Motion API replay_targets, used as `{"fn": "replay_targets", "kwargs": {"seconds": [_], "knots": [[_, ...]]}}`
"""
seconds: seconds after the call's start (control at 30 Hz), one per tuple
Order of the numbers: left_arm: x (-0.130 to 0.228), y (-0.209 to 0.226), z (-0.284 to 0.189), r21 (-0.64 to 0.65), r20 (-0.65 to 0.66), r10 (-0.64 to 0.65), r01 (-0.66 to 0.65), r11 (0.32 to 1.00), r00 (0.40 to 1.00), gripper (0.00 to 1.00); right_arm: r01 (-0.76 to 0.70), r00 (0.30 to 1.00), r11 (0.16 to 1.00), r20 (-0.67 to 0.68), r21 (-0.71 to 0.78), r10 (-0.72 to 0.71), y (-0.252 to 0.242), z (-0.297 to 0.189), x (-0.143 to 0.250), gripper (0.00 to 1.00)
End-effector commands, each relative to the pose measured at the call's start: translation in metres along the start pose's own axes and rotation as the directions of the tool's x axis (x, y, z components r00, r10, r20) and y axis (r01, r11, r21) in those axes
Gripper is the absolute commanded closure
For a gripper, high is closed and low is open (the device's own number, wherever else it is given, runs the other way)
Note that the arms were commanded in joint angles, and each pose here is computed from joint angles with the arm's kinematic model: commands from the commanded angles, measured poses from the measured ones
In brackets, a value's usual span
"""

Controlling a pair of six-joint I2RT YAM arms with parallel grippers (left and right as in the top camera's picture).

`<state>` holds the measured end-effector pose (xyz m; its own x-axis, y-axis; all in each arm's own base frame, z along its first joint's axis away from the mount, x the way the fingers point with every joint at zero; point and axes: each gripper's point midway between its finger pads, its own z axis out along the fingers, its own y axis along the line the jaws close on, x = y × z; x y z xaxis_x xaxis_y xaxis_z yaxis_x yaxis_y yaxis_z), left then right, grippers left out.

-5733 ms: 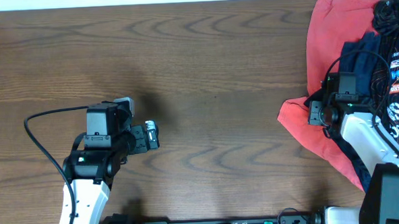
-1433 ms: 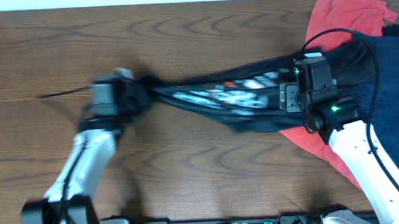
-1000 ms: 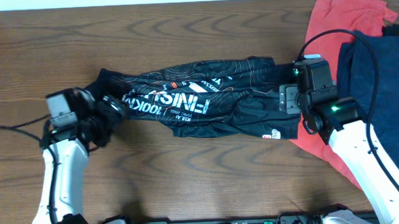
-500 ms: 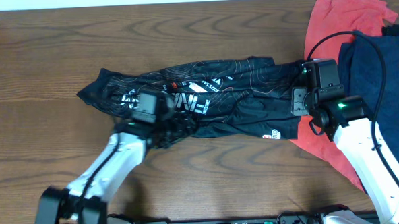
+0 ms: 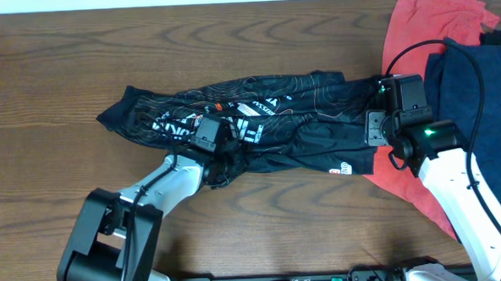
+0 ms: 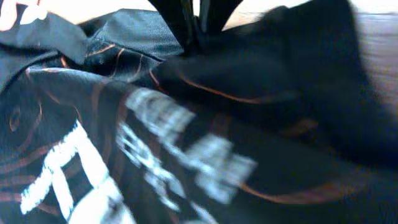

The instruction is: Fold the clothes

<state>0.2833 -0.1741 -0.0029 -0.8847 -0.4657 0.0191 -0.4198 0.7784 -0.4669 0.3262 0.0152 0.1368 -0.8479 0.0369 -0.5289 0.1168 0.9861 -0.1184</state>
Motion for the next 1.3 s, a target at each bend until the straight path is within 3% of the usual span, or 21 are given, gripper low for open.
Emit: {"fn": "replay_targets", "kwargs": {"seconds": [0.0, 0.17, 0.3, 0.43, 0.53, 0.57, 0.6, 0.63, 0.67, 0.77, 0.9, 1.13, 1.27], "knots": [[-0.014, 0.038, -0.007, -0.096, 0.044, -0.073, 0.077, 0.992, 0.996, 0.94, -0.019, 1.000, 1.000, -0.004, 0.006, 0.019, -0.003, 0.001, 0.000, 0.36], [-0.036, 0.083, -0.050, -0.186, 0.110, -0.109, 0.128, 0.974, 0.988, 0.94, -0.034, 0.999, 0.999, -0.004, 0.017, 0.034, -0.008, 0.002, -0.001, 0.36], [-0.074, 0.132, -0.107, -0.259, 0.306, -0.156, 0.240, 0.936, 0.939, 0.94, -0.047, 0.999, 0.999, -0.010, 0.026, 0.047, -0.014, 0.003, 0.000, 0.35], [-0.097, 0.165, -0.160, -0.171, 0.464, -0.281, 0.396, 0.902, 0.840, 0.94, -0.044, 0.998, 0.998, -0.038, 0.036, 0.045, -0.019, 0.004, 0.006, 0.36], [-0.095, 0.181, -0.182, -0.119, 0.502, -0.355, 0.469, 0.875, 0.789, 0.94, -0.047, 0.996, 0.998, -0.072, 0.048, 0.050, -0.023, 0.008, 0.013, 0.41], [-0.091, 0.182, -0.184, -0.106, 0.492, -0.373, 0.480, 0.871, 0.786, 0.88, -0.047, 0.995, 0.998, -0.087, 0.052, 0.052, -0.024, 0.010, 0.016, 0.46], [-0.086, 0.180, -0.183, -0.093, 0.471, -0.392, 0.486, 0.869, 0.791, 0.68, -0.048, 0.993, 0.998, -0.104, 0.050, 0.053, -0.024, 0.013, 0.019, 0.51], [-0.081, 0.178, -0.181, -0.088, 0.446, -0.404, 0.488, 0.868, 0.799, 0.55, -0.050, 0.991, 0.998, -0.123, 0.041, 0.055, -0.023, 0.017, 0.022, 0.57], [-0.074, 0.176, -0.178, -0.085, 0.413, -0.417, 0.490, 0.868, 0.810, 0.50, -0.054, 0.989, 0.998, -0.139, 0.029, 0.057, -0.021, 0.020, 0.024, 0.62], [-0.047, 0.163, -0.165, -0.076, 0.281, -0.453, 0.490, 0.868, 0.846, 0.49, -0.070, 0.978, 0.998, -0.195, -0.002, 0.068, -0.016, 0.034, 0.033, 0.77], [-0.014, 0.153, -0.153, -0.139, 0.150, -0.452, 0.471, 0.871, 0.879, 0.49, -0.101, 0.950, 0.994, -0.300, -0.051, 0.081, -0.007, 0.054, 0.051, 0.83], [0.013, 0.136, -0.136, -0.204, 0.054, -0.353, 0.356, 0.912, 0.934, 0.49, -0.148, 0.902, 0.977, -0.426, -0.153, 0.070, 0.016, 0.073, 0.075, 0.82], [0.024, 0.138, -0.119, -0.214, 0.038, -0.350, 0.349, 0.912, 0.936, 0.49, -0.174, 0.876, 0.962, -0.480, -0.212, 0.052, 0.030, 0.078, 0.086, 0.82]]}}
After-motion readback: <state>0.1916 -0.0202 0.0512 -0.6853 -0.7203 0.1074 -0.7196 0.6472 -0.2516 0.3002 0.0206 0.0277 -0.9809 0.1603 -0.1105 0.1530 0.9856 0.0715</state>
